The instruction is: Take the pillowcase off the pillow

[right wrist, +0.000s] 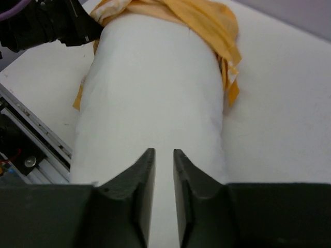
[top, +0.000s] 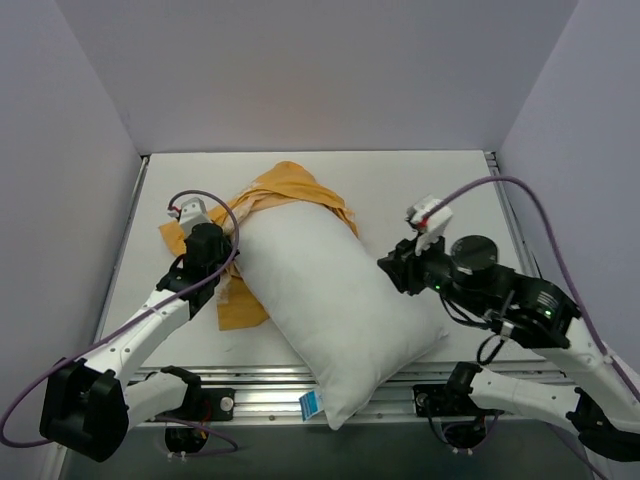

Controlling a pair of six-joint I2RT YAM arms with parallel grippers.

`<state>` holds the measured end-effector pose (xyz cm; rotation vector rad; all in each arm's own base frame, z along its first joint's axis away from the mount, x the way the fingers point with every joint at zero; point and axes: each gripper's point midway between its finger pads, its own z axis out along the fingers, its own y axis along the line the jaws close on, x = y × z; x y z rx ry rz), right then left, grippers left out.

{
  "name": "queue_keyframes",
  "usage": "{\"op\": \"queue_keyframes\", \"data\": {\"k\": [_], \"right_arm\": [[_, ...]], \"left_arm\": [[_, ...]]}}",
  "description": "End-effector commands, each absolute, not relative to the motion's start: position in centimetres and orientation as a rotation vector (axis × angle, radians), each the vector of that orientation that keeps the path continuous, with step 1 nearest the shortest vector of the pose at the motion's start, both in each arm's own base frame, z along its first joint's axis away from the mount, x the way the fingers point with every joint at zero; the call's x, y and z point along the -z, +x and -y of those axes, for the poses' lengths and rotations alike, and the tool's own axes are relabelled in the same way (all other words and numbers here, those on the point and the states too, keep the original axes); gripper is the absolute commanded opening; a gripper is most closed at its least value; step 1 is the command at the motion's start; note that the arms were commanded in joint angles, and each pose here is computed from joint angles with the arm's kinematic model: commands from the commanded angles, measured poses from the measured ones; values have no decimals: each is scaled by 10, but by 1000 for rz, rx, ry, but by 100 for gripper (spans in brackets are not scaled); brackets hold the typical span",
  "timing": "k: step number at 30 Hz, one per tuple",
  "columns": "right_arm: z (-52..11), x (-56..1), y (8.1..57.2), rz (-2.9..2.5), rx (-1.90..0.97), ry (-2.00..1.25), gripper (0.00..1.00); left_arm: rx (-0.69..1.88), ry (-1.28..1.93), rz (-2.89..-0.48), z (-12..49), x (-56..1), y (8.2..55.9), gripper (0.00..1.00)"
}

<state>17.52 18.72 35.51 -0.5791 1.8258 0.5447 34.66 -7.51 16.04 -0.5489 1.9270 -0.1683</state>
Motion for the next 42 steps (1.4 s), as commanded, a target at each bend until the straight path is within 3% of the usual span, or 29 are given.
{"op": "queue_keyframes", "data": {"k": [1,2,3,6,12,19,24,30,35,37,38,40,42], "right_arm": [[-226,-296,189,-1966,-530,-681,28],[-234,-291,191,-1967,-538,-696,38],[-249,-285,194,-1957,-539,-716,57],[-274,-271,200,-1959,-479,-765,79],[-321,-269,191,-1856,-255,-882,98],[-349,-227,168,-1766,47,-1004,100],[-338,-184,179,-1709,386,-981,100],[-331,-129,189,-1676,579,-1014,100],[-287,-130,223,-1634,833,-795,99],[-268,-141,234,-1610,902,-699,82],[-267,-148,237,-1597,902,-653,47],[-263,-162,241,-1573,900,-586,4],[-263,-178,242,-1559,894,-558,0]], "left_arm": [[412,-407,-1882,124,-192,355,10],[442,-379,-1892,133,-195,352,9],[470,-355,-1894,140,-199,349,10],[561,-265,-1916,163,-205,336,10],[650,-156,-1922,185,-217,321,9],[632,-110,-1947,183,-213,312,9],[636,-109,-1946,182,-212,309,8],[609,-115,-1965,179,-204,309,8],[576,-129,-1971,172,-202,310,8],[567,-137,-1978,170,-199,311,8],[567,-138,-1986,170,-197,311,8],[562,-143,-1990,169,-196,312,8],[543,-149,-1993,165,-198,314,8]]}}
